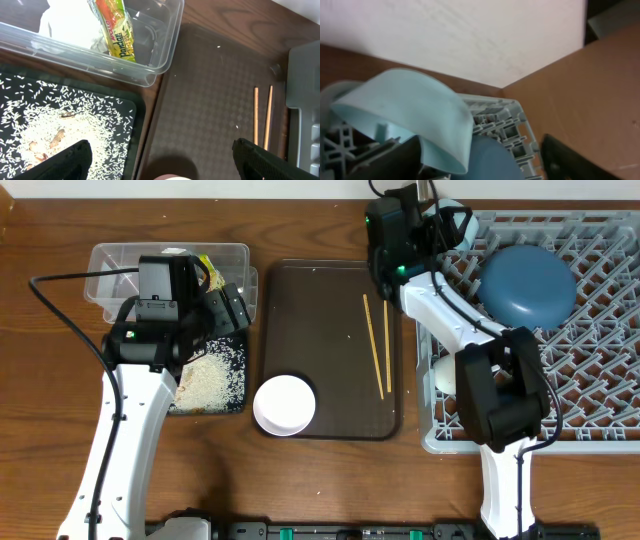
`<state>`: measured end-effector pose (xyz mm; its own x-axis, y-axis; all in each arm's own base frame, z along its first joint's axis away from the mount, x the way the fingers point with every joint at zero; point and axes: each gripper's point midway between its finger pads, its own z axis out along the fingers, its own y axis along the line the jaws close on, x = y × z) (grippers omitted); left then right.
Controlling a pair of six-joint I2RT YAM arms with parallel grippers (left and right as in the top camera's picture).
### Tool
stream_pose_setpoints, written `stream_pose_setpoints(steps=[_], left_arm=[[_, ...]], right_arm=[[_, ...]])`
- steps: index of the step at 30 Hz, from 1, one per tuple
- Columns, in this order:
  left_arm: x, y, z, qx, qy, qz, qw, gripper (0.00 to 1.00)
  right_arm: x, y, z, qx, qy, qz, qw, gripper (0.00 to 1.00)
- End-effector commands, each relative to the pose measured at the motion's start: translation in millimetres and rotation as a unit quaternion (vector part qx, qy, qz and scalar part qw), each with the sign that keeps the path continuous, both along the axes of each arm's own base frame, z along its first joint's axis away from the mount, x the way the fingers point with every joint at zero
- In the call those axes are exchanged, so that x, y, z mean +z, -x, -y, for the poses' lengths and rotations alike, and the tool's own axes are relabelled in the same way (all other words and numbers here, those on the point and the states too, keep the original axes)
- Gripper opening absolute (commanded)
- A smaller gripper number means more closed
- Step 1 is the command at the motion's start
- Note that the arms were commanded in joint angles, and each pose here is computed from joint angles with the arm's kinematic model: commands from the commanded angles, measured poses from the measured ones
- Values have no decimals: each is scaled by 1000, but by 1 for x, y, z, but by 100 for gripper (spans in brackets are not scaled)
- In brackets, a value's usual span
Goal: Sort waste into correct bins and load items into the dishwasher rack
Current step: 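Carry the light-blue bowl into the dish rack and release it, then reach the right gripper to the pink-white bowl and grasp its rim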
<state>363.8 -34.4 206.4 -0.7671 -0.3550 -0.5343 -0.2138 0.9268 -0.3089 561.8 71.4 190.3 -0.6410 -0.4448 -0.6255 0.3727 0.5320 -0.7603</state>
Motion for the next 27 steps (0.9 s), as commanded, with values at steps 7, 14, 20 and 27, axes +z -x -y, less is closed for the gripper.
stream_pose_setpoints(steps=[7,14,20,27], left_arm=[[-2,0,-2,2,-4,-3,1000,92],[-3,0,-2,2,-4,-3,1000,92],[-2,0,-2,2,-4,-3,1000,92],[-2,0,-2,2,-4,-3,1000,92]], right_arm=[[14,15,-17,-16,19,14,1000,85],[36,24,-42,8,2,38,999,87],[45,33,-65,46,-29,40,998,88],[-39,81,-154,224,-280,-165,919,91]])
